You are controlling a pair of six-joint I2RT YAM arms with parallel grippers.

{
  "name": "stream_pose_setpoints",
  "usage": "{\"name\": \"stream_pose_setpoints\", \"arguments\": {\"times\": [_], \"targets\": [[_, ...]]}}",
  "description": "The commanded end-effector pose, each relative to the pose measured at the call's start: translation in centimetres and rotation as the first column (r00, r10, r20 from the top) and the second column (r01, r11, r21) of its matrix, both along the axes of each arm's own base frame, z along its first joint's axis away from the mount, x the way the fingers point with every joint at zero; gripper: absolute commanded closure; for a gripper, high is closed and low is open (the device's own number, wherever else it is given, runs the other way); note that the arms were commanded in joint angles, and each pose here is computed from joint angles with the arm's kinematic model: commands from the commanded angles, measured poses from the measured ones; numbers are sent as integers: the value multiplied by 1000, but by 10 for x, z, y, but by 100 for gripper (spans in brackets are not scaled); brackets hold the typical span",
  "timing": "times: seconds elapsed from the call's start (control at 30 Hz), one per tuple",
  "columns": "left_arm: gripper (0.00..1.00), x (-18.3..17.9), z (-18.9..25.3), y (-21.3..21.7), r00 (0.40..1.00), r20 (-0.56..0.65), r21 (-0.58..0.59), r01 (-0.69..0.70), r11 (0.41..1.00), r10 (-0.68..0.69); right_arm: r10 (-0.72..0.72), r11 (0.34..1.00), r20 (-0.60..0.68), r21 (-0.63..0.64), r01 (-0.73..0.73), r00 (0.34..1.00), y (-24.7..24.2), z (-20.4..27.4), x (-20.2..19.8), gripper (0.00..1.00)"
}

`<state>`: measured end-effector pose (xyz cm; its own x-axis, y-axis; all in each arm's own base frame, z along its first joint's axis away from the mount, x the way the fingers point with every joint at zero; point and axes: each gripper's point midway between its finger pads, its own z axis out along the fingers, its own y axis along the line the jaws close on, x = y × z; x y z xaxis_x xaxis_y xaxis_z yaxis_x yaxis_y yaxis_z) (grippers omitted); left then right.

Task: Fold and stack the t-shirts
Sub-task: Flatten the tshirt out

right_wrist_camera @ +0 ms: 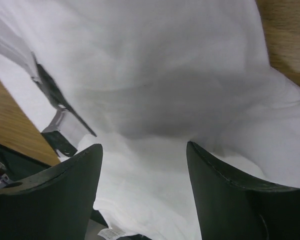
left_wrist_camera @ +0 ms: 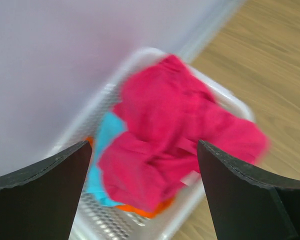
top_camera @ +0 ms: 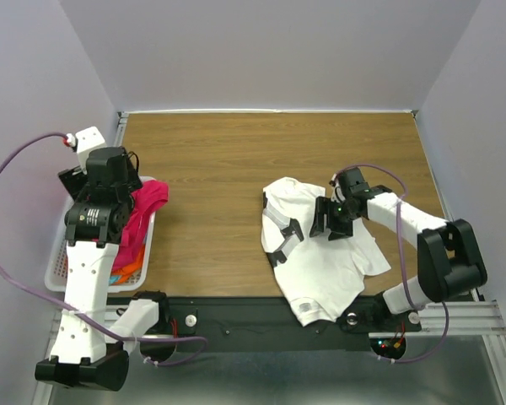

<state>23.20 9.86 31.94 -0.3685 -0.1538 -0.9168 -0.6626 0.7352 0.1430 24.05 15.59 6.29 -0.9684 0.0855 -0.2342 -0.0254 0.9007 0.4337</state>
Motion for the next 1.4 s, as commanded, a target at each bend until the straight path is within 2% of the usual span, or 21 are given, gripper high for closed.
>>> {"name": "stream_pose_setpoints", "arguments": {"times": [0.0, 0.03, 0.1, 0.13, 0.17, 0.23, 0.3, 0.33, 0.37, 0.5, 0.57, 0.63, 0.67, 0.7, 0.8, 0.83, 0.9, 0.93, 1.1, 1.2, 1.37], "targets": [[2, 48, 0, -89, 888, 159, -244, 459, 854, -431, -14, 1000, -14, 19, 14, 1000, 11, -13, 12, 28], [3, 55, -6, -107, 854, 173, -284, 520, 805, -491, -22, 999, -12, 25, 23, 1000, 14, -15, 18, 28], [5, 64, -9, -152, 752, 255, -367, 656, 659, -607, -62, 997, 4, 35, 62, 998, 21, -19, 41, 28], [5, 69, -15, -166, 727, 261, -389, 682, 620, -635, -72, 997, 10, 41, 72, 997, 24, -20, 50, 28], [5, 67, -20, -193, 678, 270, -411, 724, 554, -684, -96, 995, 12, 43, 95, 995, 27, -20, 60, 28], [5, 71, -22, -219, 637, 275, -406, 756, 514, -720, -120, 992, 34, 51, 118, 992, 36, -24, 90, 28], [5, 71, -37, -259, 575, 243, -429, 786, 445, -781, -140, 989, 30, 51, 139, 990, 43, -35, 114, 28], [5, 72, -52, -274, 557, 210, -457, 783, 423, -804, -139, 988, 85, 78, 132, 987, 53, -19, 141, 27], [5, 68, -59, -294, 511, 208, -464, 802, 376, -834, -141, 987, 108, 87, 132, 984, 57, -14, 154, 28], [8, 61, -96, -334, 445, 147, -500, 804, 322, -884, -205, 977, 253, 102, 185, 945, 60, 27, 215, 27], [9, 61, -120, -348, 438, 91, -524, 784, 331, -894, -235, 971, 315, 116, 209, 920, 51, 54, 229, 27], [9, 57, -141, -366, 413, 48, -545, 774, 322, -909, -291, 957, 358, 107, 271, 887, 22, 71, 235, 27], [9, 62, -147, -369, 429, 40, -532, 773, 344, -902, -321, 945, 352, 63, 320, 879, -5, 59, 232, 27], [9, 63, -153, -374, 429, 30, -538, 768, 347, -903, -322, 944, 352, 48, 326, 879, -9, 57, 225, 27], [11, 72, -175, -388, 444, -16, -563, 737, 375, -896, -402, 911, 326, 47, 410, 855, -58, 56, 208, 27], [11, 75, -180, -392, 442, -28, -564, 734, 379, -897, -437, 891, 296, 14, 453, 850, -81, 39, 195, 28], [12, 84, -196, -398, 441, -72, -559, 725, 402, -895, -473, 862, 312, -31, 507, 824, -112, 35, 184, 29], [14, 88, -210, -398, 449, -112, -558, 710, 430, -887, -482, 854, 296, -53, 518, 825, -119, 25, 175, 30], [26, 106, -228, -397, 463, -182, -506, 712, 486, -867, -515, 808, 306, -136, 573, 800, -139, 10, 166, 42], [32, 116, -241, -393, 472, -227, -478, 708, 520, -852, -515, 801, 310, -158, 578, 799, -143, 4, 174, 42], [36, 124, -264, -385, 472, -275, -468, 695, 546, -837, -515, 797, 290, -184, 575, 807, -145, -12, 183, 42]]}}
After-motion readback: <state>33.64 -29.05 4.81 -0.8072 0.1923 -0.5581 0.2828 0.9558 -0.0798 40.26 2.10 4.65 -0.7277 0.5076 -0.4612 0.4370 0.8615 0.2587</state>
